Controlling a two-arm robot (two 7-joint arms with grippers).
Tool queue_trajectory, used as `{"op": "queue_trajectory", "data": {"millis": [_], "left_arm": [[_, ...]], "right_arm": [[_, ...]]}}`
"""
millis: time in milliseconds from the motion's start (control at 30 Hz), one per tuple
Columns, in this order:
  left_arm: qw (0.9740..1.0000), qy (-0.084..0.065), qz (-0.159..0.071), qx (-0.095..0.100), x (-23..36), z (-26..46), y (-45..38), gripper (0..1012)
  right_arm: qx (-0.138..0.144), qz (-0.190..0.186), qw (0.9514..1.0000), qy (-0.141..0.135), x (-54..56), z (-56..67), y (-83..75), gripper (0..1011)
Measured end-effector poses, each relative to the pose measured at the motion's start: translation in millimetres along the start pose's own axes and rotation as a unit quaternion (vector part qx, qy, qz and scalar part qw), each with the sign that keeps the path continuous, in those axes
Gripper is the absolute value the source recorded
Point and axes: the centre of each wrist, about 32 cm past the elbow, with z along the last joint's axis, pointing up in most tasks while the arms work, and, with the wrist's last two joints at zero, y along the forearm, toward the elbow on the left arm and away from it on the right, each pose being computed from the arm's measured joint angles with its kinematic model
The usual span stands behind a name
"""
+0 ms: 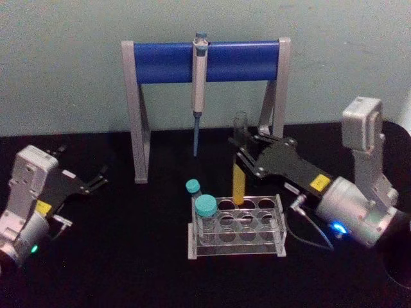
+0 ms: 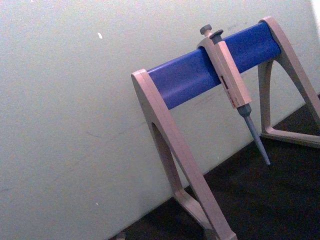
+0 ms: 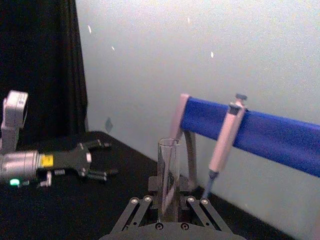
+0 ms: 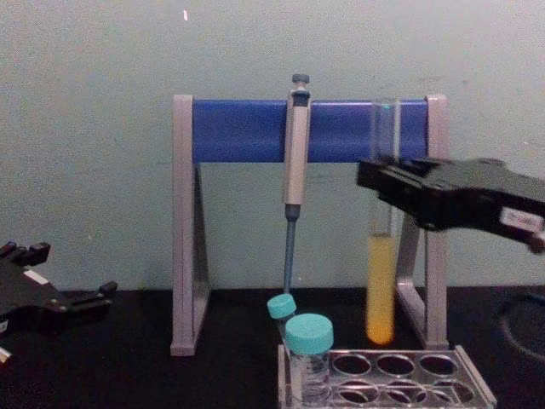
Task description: Pick up the test tube from the test tube rack, shake it, then place it back into the test tube rack.
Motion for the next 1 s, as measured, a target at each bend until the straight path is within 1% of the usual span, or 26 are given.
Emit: {"op": "queue_trajectory", "data": {"millis": [100, 133, 200, 300, 333, 367, 567, 800, 1000], "left_arm": [[1.0, 0.0, 0.0, 0.0, 0.0, 0.0, 0.0, 1001], [1.0, 0.0, 0.0, 0.0, 0.0, 0.0, 0.0, 1001], [1.0, 0.0, 0.0, 0.0, 0.0, 0.0, 0.0, 1001], [1.0, 0.0, 0.0, 0.0, 0.0, 0.0, 0.0, 1001], [1.0, 0.0, 0.0, 0.0, 0.0, 0.0, 0.0, 1001], [1.0, 0.0, 0.0, 0.0, 0.0, 0.0, 0.0, 1001], [1.0, 0.0, 0.0, 0.0, 0.0, 0.0, 0.0, 1001], [1.0, 0.0, 0.0, 0.0, 0.0, 0.0, 0.0, 1001], [1.0, 0.0, 0.0, 0.0, 0.0, 0.0, 0.0, 1001]], "right_arm": [[0.011, 0.0, 0.9999, 0.005, 1.4, -0.9, 10.5, 222], [0.018, -0.004, 0.9998, 0.008, 2.5, -1.4, 17.1, 222], [0.026, -0.015, 0.9995, 0.011, 5.6, -2.4, 24.7, 222], [0.034, -0.031, 0.9989, 0.012, 10.0, -3.7, 32.2, 222], [0.034, -0.031, 0.9989, 0.012, 10.0, -3.7, 32.2, 222], [0.036, -0.039, 0.9986, 0.011, 12.3, -3.4, 34.5, 222], [0.027, -0.055, 0.9981, 0.005, 18.7, -4.5, 35.3, 222], [0.014, -0.061, 0.998, -0.002, 23.0, -3.9, 32.5, 222], [0.008, -0.073, 0.9973, -0.01, 28.1, -2.2, 24.7, 222]]}}
